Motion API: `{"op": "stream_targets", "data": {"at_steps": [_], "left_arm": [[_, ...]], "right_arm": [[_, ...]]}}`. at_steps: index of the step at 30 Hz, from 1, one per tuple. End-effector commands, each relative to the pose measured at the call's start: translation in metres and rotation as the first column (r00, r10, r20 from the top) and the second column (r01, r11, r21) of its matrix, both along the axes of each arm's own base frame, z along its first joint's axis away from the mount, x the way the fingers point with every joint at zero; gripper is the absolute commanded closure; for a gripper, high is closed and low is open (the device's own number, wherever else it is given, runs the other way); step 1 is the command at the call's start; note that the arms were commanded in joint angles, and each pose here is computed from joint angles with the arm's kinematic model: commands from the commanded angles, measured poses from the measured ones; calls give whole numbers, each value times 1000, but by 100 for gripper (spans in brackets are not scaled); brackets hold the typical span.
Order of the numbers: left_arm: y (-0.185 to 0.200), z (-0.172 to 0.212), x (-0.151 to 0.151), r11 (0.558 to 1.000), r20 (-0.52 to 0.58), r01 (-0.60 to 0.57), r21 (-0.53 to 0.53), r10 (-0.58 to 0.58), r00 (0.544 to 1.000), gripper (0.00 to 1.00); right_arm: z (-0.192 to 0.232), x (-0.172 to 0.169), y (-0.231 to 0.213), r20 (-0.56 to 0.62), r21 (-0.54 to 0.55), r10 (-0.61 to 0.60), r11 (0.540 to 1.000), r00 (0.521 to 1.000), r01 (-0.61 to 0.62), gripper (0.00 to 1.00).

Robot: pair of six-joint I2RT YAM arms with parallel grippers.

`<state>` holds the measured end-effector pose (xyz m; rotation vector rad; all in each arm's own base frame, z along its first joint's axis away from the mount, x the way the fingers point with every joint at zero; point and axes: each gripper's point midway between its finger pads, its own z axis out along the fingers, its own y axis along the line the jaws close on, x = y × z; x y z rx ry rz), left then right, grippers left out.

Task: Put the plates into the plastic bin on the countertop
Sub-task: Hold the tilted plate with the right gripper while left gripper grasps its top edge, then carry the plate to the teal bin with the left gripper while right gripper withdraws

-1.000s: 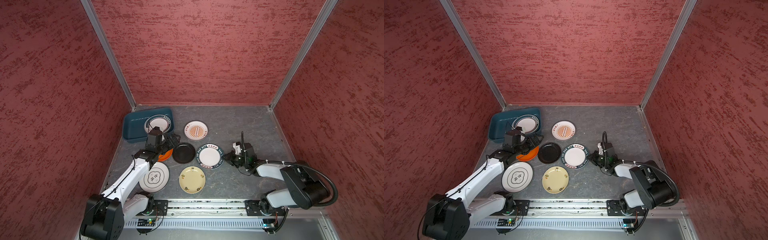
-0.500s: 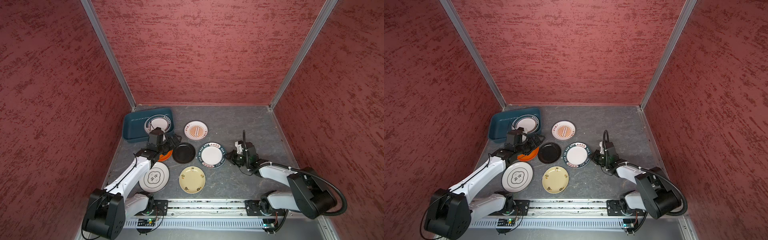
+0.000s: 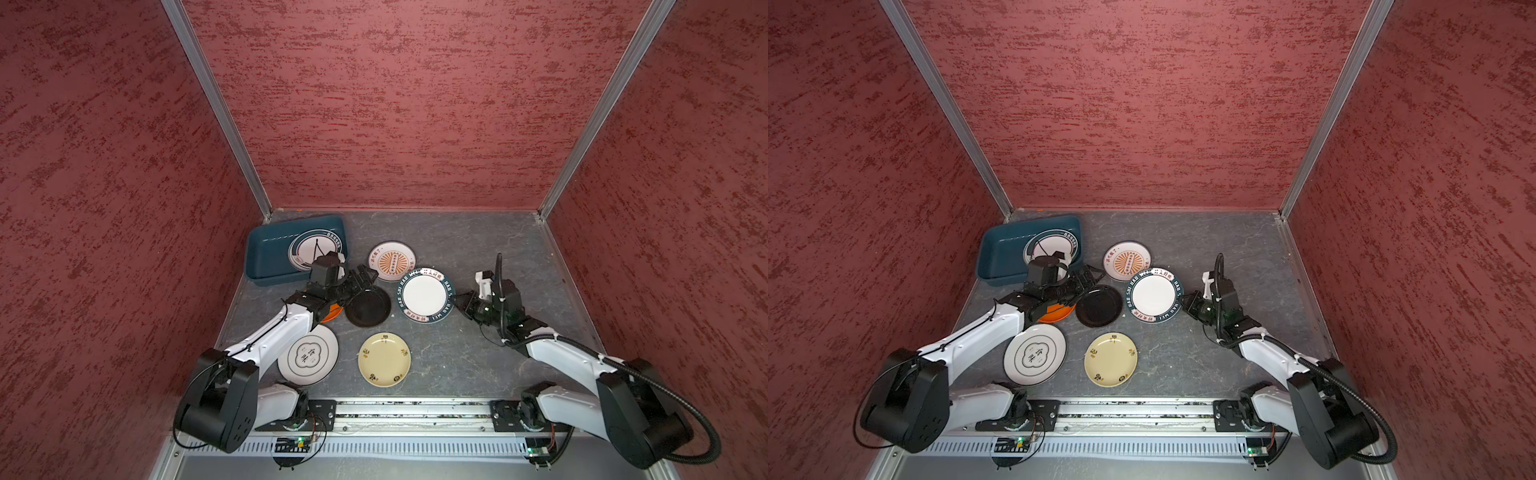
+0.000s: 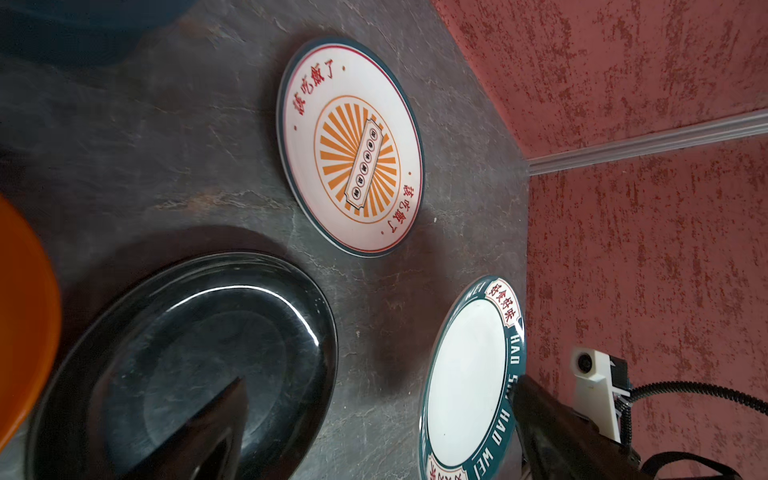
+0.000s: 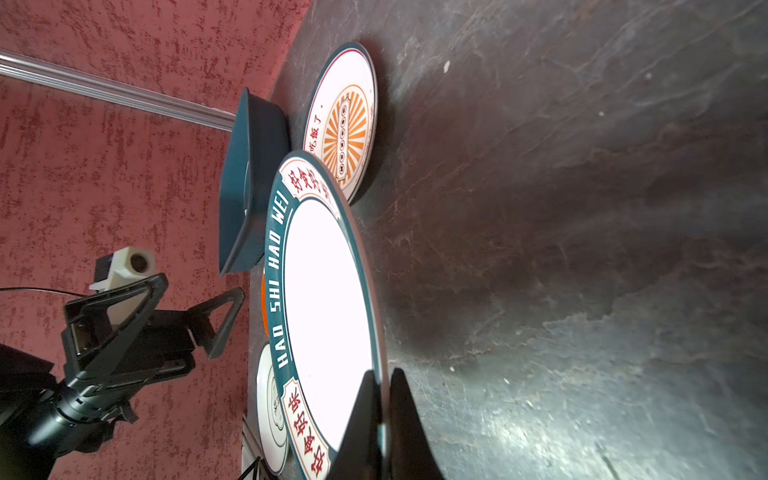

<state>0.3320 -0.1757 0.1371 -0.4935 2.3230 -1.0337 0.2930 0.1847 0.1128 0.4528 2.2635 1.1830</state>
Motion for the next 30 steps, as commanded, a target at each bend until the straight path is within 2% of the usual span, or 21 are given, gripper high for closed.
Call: {"op": "stream_targets", "data": {"at_steps": [1, 8, 13, 24, 28, 30], "left_arm": [[-18, 18, 15, 999, 71, 30, -46, -27, 997, 1], [-49, 11, 23, 991, 43, 76, -110, -71, 997, 0], [-69, 6, 23, 986, 29, 106, -127, -103, 994, 9], [-85, -1, 20, 974, 32, 143, -174, -139, 990, 54], [-87, -3, 20, 974, 22, 148, -172, -147, 989, 88], [-86, -6, 20, 977, 6, 148, -156, -149, 989, 96]], "right_arm": [[39, 20, 8, 105, 75, -17, 997, 994, 9, 100], [49, 25, 17, 121, 150, -1, 989, 993, -18, 100], [54, 29, 21, 127, 164, 9, 986, 992, -30, 100], [53, 30, 22, 123, 169, 9, 985, 992, -30, 100], [50, 30, 23, 115, 171, 14, 985, 993, -34, 100], [50, 30, 25, 113, 175, 22, 984, 993, -41, 100]]}}
